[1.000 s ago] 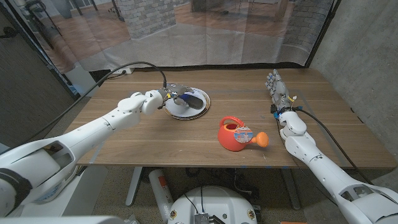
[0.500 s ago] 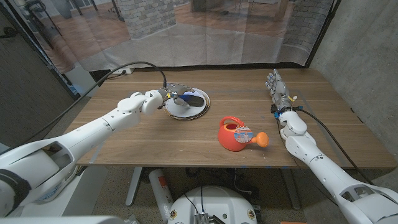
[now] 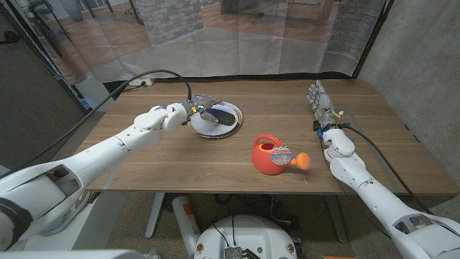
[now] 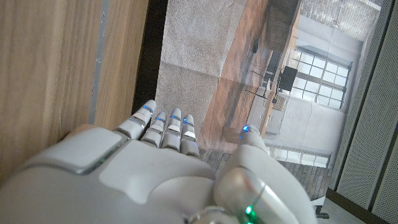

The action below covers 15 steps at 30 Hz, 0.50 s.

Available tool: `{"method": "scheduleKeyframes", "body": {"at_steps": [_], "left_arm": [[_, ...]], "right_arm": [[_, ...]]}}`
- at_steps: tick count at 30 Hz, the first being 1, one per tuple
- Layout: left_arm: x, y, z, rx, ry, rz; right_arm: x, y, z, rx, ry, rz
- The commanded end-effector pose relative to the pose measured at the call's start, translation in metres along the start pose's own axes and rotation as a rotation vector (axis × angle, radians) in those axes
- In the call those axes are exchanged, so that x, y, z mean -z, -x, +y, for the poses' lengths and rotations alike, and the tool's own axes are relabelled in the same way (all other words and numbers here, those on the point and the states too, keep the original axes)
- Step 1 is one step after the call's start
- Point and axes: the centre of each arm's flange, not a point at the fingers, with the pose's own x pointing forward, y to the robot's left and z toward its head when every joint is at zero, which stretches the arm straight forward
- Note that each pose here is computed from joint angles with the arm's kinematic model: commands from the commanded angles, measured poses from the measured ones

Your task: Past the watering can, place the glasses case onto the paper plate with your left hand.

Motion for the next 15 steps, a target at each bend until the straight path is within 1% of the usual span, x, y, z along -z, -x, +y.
{"method": "scheduleKeyframes", "body": {"at_steps": [1,15], "left_arm": [[0.002,0.008,0.015,-0.043,0.0,0.002],[0.003,0.013,0.025,-0.08,-0.01,0.01]], "right_arm": [[0.0,0.001,0.003,-0.002,-0.003,-0.004],[0.0,0.002,0.004,-0.006,-0.002,-0.002]]}}
